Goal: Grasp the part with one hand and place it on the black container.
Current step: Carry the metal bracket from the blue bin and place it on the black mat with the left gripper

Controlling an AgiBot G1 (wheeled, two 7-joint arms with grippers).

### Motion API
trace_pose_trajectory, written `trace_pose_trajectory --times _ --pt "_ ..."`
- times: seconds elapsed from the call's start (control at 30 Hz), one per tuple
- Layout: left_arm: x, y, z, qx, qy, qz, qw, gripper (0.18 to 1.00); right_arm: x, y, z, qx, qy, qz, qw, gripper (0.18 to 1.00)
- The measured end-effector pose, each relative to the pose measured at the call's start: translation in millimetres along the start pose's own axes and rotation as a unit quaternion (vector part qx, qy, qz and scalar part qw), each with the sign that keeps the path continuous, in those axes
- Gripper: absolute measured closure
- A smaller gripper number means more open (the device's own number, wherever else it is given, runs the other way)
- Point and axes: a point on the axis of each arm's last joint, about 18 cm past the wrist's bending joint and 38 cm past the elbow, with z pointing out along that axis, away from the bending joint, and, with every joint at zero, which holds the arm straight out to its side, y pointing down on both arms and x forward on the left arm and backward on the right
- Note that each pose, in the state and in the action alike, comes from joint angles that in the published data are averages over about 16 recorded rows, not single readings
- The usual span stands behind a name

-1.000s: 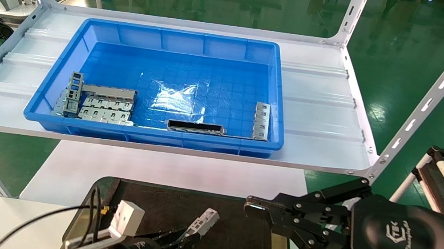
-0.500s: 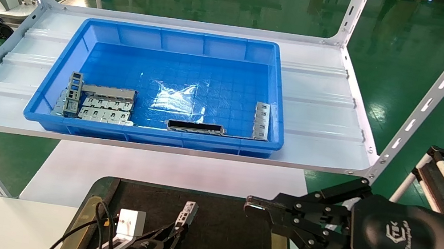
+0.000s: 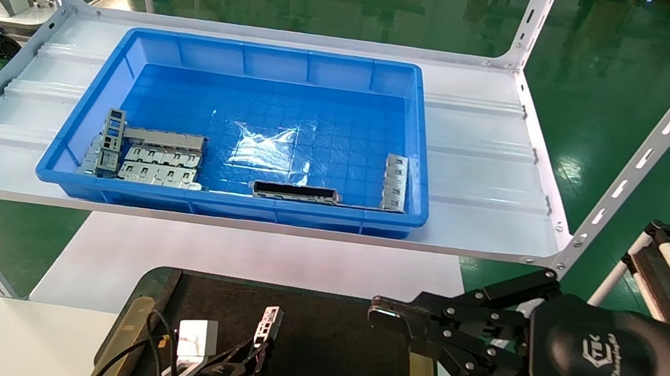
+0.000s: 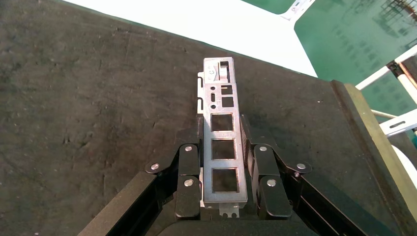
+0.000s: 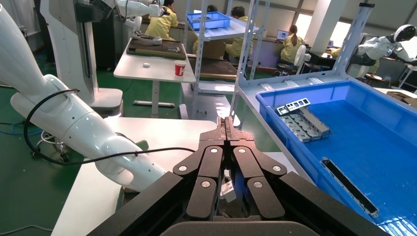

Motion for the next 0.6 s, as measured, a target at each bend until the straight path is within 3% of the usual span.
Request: trace_pose_trajectory --times 0.6 --pt "5.4 10.9 9.6 -0.022 -0.033 -0.019 0.999 0.858 0.0 0.0 0.0 0.0 0.0 0.0 1.0 0.986"
